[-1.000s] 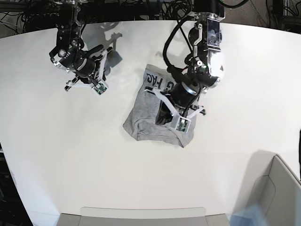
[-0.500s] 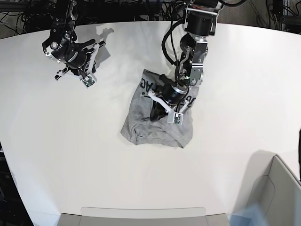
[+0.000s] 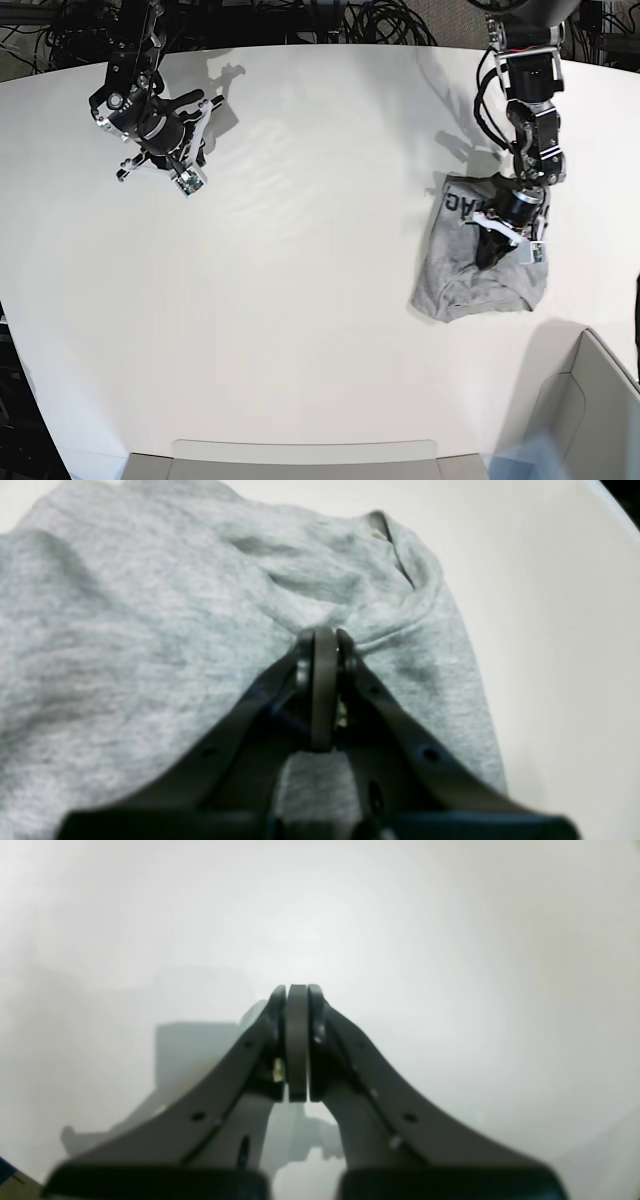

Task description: Fold the T-shirt properly

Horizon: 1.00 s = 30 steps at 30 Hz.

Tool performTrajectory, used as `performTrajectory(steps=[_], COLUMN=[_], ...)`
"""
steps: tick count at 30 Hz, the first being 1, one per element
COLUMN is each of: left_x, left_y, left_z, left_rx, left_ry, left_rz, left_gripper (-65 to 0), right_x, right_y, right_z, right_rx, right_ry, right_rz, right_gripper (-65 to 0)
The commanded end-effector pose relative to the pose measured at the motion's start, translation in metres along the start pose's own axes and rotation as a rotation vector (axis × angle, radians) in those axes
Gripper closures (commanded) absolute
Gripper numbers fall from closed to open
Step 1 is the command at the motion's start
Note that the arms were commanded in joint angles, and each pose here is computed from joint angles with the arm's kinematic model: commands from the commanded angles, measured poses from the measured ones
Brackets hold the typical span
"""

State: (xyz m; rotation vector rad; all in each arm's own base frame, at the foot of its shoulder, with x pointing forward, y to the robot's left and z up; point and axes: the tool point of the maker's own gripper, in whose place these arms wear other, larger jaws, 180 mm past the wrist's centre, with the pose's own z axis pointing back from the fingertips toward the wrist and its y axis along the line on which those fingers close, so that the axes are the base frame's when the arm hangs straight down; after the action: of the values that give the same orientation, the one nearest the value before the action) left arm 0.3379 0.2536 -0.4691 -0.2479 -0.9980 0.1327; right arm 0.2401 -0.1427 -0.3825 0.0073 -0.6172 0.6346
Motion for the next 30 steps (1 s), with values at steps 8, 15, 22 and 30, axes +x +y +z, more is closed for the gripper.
performTrajectory(steps=[8, 15, 22, 30], left_x=[0.000, 0.076, 0.158, 0.074], left_y=[0.033, 0.008, -0.009, -0.017], left_z=[0.021, 0.038, 0.095, 0.152], left_rx=[0.104, 0.087, 0.174, 0.223], left_ry=[0.145, -0.061, -0.338, -0.012], left_rz=[-0.187, -0.299, -0.308, -0.379], left_gripper=[0.0, 0.0, 0.0, 0.0], right_x=[0.020, 0.048, 0.065, 0.021], right_y=[-0.006, -0.018, -0.023, 0.009], right_z=[0.003, 0.016, 0.033, 0.033], right_rx=[-0.013, -0.066, -0.110, -0.043], right_ry=[-0.059, -0.135, -0.189, -0.096], right_rz=[0.011, 0.035, 0.063, 0.025], right_gripper=[0.0, 0.0, 0.0, 0.0])
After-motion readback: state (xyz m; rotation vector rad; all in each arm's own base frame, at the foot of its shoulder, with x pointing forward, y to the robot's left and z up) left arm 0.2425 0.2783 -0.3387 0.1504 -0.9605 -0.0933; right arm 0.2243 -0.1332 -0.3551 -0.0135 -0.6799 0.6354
